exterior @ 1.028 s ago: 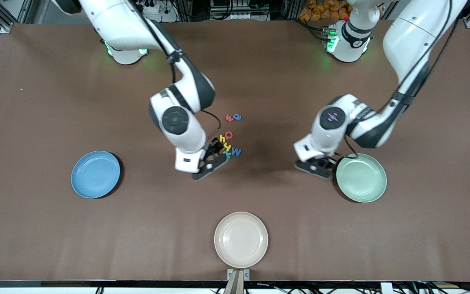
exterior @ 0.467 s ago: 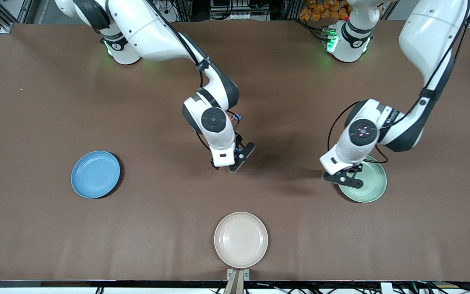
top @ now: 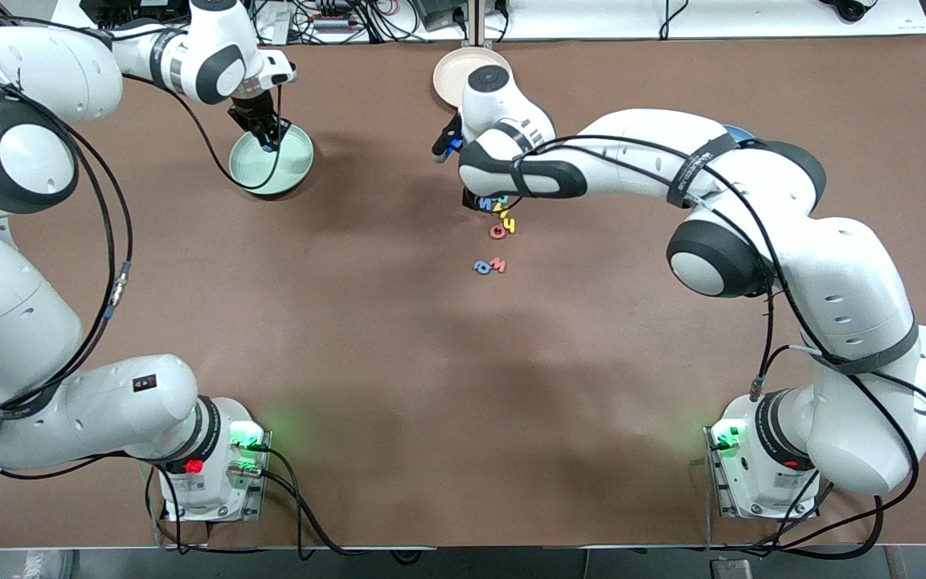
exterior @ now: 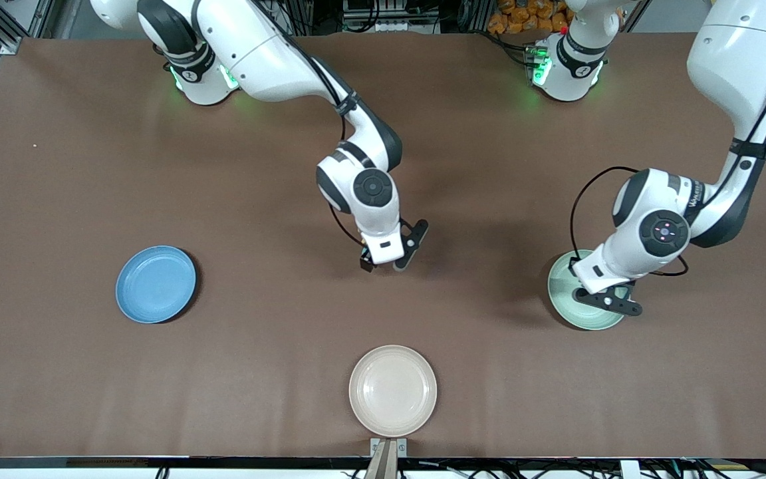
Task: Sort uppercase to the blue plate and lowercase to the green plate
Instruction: 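Carry the m onto the green plate while the right gripper reaches the letters, then grasp the blue letter W with the right gripper while the left gripper withdraws, then carry the W to the blue plate and open the right gripper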
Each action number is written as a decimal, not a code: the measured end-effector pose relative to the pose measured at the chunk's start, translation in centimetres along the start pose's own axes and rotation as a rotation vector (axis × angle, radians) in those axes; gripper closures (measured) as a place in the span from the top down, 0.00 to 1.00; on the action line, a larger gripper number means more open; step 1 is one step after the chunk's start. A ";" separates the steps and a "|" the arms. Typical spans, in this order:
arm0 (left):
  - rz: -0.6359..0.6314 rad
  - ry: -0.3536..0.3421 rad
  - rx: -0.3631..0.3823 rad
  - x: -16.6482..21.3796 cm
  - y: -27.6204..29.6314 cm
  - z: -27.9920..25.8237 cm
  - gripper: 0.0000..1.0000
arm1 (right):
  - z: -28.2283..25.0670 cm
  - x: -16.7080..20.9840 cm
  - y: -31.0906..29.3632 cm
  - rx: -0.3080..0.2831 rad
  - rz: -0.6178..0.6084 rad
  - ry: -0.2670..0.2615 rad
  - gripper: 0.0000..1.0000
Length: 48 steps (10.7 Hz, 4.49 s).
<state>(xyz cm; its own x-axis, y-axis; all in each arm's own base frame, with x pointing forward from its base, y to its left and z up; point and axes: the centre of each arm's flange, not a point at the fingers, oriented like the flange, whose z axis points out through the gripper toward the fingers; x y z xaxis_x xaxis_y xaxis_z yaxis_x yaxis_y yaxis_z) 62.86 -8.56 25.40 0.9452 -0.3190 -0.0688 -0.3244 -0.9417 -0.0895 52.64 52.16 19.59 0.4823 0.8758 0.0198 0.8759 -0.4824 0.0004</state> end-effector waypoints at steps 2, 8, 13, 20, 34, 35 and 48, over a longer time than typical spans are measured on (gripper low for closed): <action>-0.002 -0.005 -0.005 0.0 -0.1 0.5 0.28 | 0.9 0.2 -0.5 -0.007 -0.009 0.014 1.00; -0.024 0.020 0.011 1.5 -0.8 -3.7 1.00 | 2.5 -0.1 -0.5 -0.006 -0.009 0.001 1.00; -0.066 0.017 -0.019 2.0 0.8 -12.4 1.00 | 1.8 0.2 -0.2 -0.039 -0.034 0.003 0.61; -0.042 0.058 -0.019 -1.4 7.9 -24.1 1.00 | 1.3 0.1 0.3 -0.064 -0.048 -0.026 0.35; -0.184 0.091 -0.068 -7.4 2.8 -33.4 1.00 | -11.5 -13.5 21.0 -0.066 0.674 -0.192 0.35; -0.183 0.090 -0.067 -7.5 2.9 -33.5 1.00 | -11.2 -15.8 22.7 -0.082 0.685 -0.182 0.35; 0.053 0.065 -0.114 -6.9 16.6 -32.6 1.00 | -7.8 -42.6 34.9 0.006 0.662 -0.177 0.41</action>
<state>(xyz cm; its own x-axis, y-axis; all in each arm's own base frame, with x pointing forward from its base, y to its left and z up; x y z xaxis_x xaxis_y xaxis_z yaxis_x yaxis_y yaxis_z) 52.10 -25.48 56.75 0.9285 -0.3712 -0.0060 -0.3710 -0.9283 0.0259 62.61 -2.18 26.51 0.9100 0.3866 -0.1497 0.3961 -0.9174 0.0385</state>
